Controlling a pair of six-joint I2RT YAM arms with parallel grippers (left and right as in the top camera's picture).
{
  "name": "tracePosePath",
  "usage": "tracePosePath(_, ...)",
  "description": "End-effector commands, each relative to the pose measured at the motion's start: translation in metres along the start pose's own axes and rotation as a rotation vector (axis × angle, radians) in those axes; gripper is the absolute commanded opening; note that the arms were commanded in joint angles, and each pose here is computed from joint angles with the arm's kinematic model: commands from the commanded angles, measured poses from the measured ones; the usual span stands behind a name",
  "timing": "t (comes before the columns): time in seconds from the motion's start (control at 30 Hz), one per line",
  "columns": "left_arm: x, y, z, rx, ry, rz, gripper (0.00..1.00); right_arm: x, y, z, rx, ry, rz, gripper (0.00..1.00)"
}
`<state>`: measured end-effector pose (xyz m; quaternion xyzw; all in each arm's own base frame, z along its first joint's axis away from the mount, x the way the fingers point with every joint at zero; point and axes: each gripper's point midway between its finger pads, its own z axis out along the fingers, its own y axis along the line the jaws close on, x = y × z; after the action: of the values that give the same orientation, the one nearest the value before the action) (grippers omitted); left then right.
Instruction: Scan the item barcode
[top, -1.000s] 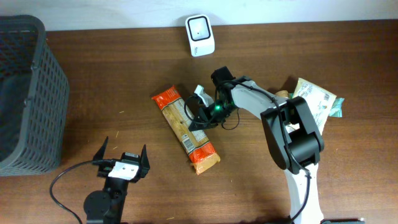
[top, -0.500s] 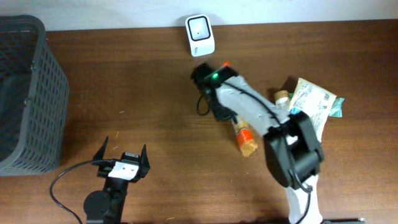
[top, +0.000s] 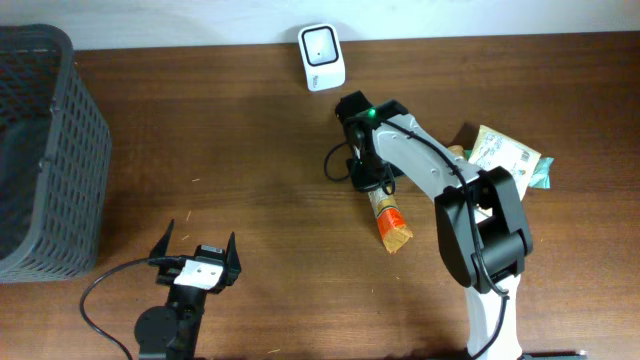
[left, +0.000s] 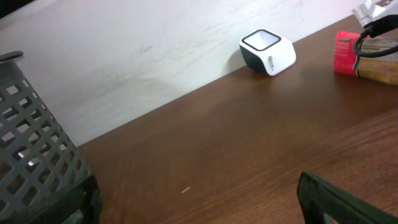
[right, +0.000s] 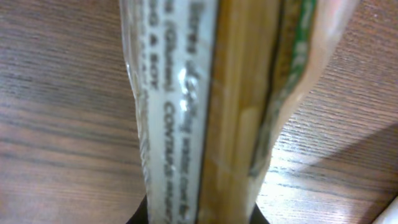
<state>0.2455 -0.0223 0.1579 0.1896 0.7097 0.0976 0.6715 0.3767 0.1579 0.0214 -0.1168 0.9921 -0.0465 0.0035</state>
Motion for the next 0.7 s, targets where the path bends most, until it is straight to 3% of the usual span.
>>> tracePosePath(0.0,0.002,0.0,0.0,-0.004,0.005,0.012,0.99,0.003,0.041,-0.01,-0.242,0.051,-0.096,0.04)
tracePosePath(0.1,0.002,0.0,0.0,-0.004,0.005,0.012,0.99,-0.019,0.078,-0.099,-0.626,-0.094,-0.188,0.04)
tracePosePath(0.13,0.002,0.0,0.0,-0.004,0.005,0.012,0.99,-0.029,0.084,-0.155,-0.867,-0.194,-0.221,0.04)
tracePosePath(0.27,0.002,0.0,0.0,-0.004,0.005,0.012,0.99,-0.037,0.07,-0.231,-1.305,-0.313,-0.22,0.04)
tracePosePath(0.4,0.002,0.0,0.0,-0.004,0.005,0.012,0.99,-0.038,0.054,-0.276,-1.559,-0.399,-0.262,0.04)
tracePosePath(0.57,0.002,0.0,0.0,-0.004,0.005,0.012,0.99,-0.042,0.04,-0.274,-1.544,-0.421,-0.233,0.04)
tracePosePath(0.67,0.002,0.0,0.0,-0.004,0.005,0.012,0.99,-0.052,0.049,-0.221,-1.112,-0.375,-0.17,0.04)
